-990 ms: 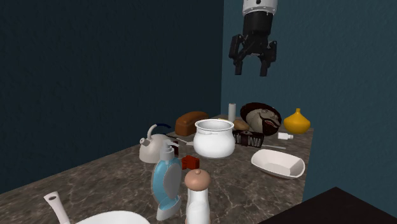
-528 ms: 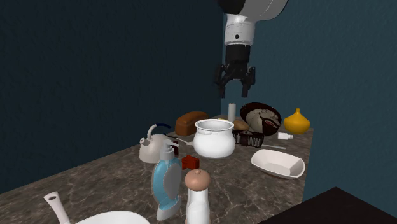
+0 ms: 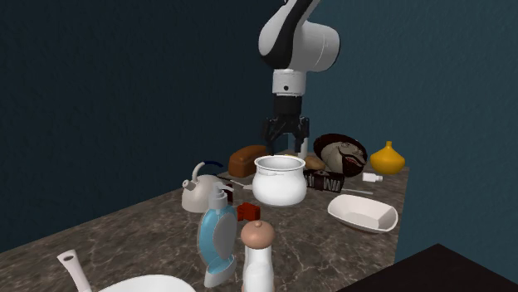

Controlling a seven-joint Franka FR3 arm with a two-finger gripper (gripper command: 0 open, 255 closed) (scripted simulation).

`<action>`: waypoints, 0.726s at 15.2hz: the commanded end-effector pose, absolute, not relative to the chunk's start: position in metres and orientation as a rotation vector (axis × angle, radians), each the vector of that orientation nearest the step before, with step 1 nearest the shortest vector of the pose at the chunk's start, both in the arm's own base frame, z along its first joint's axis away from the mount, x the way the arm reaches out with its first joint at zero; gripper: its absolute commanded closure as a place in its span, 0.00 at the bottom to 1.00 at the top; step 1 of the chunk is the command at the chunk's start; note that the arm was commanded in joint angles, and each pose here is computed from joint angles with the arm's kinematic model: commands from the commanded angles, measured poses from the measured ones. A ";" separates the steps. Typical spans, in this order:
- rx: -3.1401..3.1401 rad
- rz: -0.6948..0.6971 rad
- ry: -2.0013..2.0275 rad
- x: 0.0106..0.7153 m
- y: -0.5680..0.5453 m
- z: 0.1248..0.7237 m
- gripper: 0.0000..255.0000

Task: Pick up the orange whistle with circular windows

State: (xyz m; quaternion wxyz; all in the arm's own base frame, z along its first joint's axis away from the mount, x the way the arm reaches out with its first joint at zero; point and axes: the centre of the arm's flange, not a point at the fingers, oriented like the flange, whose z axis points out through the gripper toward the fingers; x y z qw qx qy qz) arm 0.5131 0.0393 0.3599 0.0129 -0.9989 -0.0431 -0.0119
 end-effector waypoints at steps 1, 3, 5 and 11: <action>-3.114 -0.036 -0.159 0.528 0.044 0.338 0.00; -3.115 -0.033 -0.184 0.544 0.050 0.317 0.00; -3.115 -0.031 -0.208 0.559 0.056 0.296 0.00; -3.116 -0.022 -0.281 0.604 0.076 0.233 0.00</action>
